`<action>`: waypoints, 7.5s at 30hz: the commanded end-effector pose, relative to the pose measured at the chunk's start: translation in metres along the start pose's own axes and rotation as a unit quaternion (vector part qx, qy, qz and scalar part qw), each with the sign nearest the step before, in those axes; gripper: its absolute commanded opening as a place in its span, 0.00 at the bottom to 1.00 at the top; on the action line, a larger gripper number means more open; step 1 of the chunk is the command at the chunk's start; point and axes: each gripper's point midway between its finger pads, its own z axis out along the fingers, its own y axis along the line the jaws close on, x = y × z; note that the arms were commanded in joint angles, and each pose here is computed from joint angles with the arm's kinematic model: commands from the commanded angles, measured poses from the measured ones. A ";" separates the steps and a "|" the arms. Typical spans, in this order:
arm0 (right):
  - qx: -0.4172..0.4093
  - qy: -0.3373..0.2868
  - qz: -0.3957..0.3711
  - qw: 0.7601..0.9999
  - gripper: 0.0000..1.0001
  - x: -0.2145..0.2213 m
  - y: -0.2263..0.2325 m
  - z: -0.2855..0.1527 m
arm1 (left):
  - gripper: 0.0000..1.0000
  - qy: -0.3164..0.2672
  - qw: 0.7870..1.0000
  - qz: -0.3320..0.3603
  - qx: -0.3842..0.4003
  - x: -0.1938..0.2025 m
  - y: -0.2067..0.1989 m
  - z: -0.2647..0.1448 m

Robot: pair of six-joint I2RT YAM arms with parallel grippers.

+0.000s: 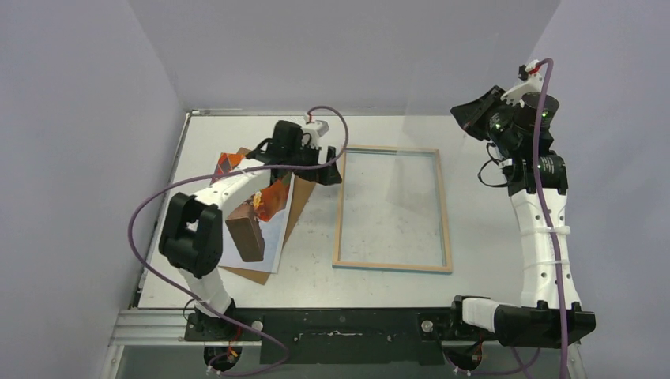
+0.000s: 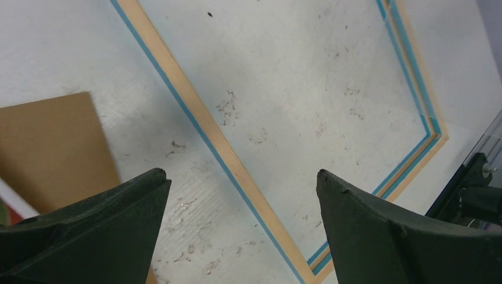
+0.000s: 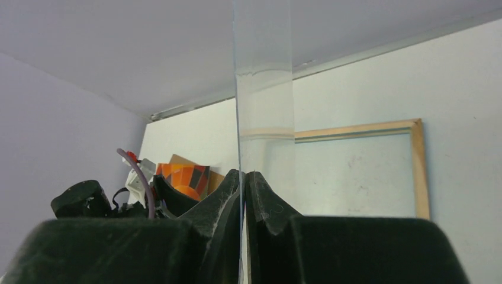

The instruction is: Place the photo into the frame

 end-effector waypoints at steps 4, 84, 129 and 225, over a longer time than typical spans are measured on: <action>0.055 -0.008 -0.017 0.998 0.05 -0.006 -0.017 -0.018 | 0.89 0.053 0.998 0.041 -0.018 0.023 -0.006 0.063; -0.034 0.073 0.008 0.997 0.05 0.056 0.031 0.028 | 0.12 0.071 0.963 -0.179 -0.189 0.078 0.109 0.062; 0.001 0.227 0.049 0.973 0.05 0.232 -0.048 0.106 | 0.55 -0.038 0.982 -0.134 -0.129 0.005 0.127 -0.046; -0.159 0.142 0.124 0.969 0.05 0.253 -0.076 0.132 | 0.00 0.095 0.979 -0.156 -0.091 0.077 0.128 0.050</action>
